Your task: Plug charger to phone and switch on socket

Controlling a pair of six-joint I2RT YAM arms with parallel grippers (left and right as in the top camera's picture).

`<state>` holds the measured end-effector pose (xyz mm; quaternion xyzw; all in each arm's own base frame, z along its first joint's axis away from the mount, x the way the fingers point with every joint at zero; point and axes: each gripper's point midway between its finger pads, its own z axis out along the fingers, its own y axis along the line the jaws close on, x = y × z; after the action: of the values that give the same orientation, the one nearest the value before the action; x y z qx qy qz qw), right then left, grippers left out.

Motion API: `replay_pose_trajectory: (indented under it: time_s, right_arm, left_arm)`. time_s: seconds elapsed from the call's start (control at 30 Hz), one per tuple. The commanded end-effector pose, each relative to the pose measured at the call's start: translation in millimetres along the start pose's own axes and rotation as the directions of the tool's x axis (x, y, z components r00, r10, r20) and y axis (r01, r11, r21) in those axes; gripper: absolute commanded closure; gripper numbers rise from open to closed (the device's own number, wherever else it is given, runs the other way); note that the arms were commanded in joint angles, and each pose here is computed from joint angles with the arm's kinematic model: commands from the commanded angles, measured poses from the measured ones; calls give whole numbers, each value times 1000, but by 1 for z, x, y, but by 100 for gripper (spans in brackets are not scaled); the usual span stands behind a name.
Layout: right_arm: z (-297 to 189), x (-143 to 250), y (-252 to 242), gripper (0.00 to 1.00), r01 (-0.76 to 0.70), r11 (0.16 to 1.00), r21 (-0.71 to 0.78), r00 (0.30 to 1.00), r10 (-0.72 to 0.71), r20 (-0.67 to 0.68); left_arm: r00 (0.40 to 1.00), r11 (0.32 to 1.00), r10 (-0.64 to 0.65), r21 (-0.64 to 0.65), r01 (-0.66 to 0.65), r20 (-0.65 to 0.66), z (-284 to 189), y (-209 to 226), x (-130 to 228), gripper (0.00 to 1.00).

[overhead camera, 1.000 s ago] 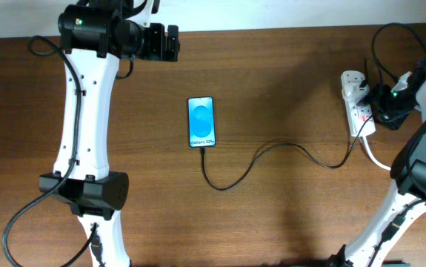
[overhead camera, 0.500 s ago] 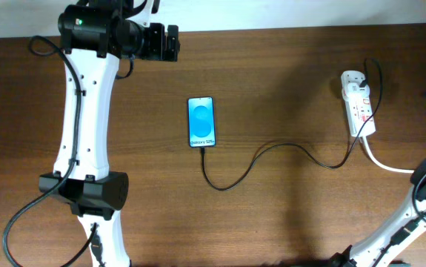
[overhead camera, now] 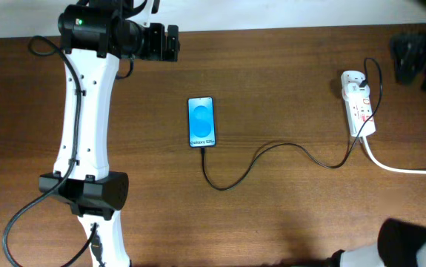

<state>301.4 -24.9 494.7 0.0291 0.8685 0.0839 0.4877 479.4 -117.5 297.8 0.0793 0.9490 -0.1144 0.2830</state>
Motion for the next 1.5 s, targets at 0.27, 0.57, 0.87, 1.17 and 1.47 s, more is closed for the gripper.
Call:
replay_pose_trajectory:
  time_s: [0.27, 0.57, 0.87, 1.17, 1.47]
  right_arm:
    - [-50, 73, 31, 2, 189, 981, -39, 981, -190, -39]
    - [40, 151, 24, 1, 220, 975, -15, 893, -195, 406]
    - [101, 264, 10, 1, 240, 970, -21, 792, -183, 583]
    - [129, 320, -8, 2, 198, 980, 17, 874, -185, 449]
    - [130, 320, -16, 2, 178, 982, 57, 878, -185, 442]
  left_arm:
    - [999, 1000, 13, -7, -13, 41, -16, 0, -6, 1]
    - [999, 1000, 13, -7, -13, 41, -16, 0, -6, 1]
    - [999, 1000, 14, -6, -13, 41, -16, 0, -6, 1]
    - [999, 1000, 14, -6, -13, 41, -16, 0, -6, 0]
    - [999, 1000, 14, -6, -13, 41, -16, 0, -6, 1]
